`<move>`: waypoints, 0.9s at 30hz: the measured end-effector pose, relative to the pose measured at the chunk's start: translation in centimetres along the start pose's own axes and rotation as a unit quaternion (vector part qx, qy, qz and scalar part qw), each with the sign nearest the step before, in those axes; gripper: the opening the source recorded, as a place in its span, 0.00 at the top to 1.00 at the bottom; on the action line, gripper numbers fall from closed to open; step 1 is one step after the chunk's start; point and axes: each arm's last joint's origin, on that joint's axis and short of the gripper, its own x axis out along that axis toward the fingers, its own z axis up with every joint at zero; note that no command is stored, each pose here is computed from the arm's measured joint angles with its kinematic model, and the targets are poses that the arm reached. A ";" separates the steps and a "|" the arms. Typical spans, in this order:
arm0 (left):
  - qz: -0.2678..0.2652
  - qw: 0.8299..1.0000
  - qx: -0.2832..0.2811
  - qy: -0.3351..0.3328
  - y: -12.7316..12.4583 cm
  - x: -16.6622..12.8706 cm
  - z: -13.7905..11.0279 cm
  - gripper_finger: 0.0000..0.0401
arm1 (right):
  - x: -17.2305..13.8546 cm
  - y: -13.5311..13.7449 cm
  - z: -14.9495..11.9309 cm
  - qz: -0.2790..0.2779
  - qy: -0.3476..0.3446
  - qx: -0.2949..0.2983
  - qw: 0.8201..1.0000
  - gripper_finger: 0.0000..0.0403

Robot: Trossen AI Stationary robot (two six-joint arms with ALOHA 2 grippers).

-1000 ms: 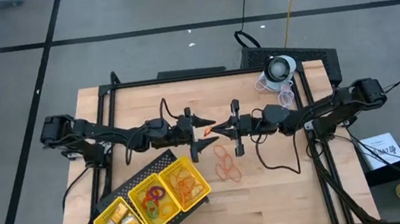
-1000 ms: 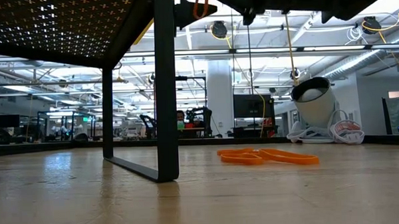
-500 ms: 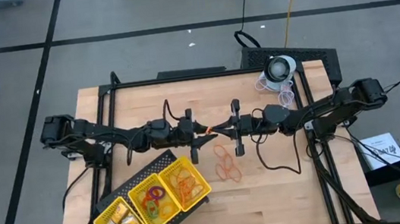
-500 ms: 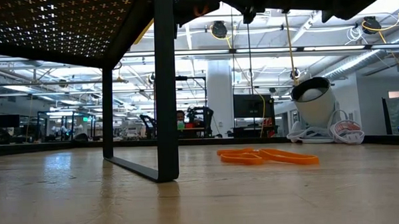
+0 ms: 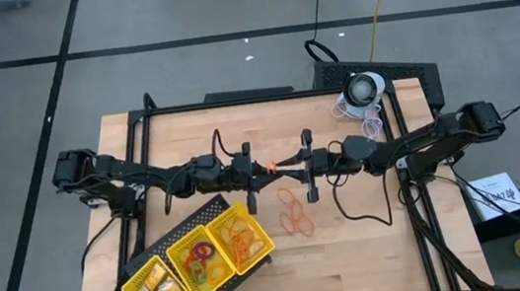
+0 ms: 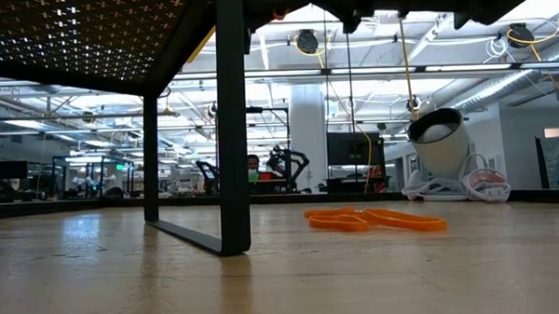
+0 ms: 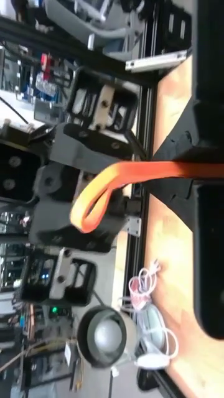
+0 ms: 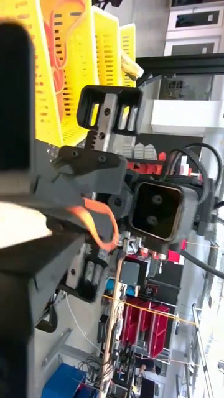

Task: Pick & Place Office Desk Supplies
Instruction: Put the orange rubber band into the right yellow bin on the shelf

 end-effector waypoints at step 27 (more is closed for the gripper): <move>-0.354 0.926 -0.007 0.129 -6.5 -7.5 3.5 0.98 | -8.7 -0.8 -0.2 -0.042 -0.027 0.083 0.995 0.57</move>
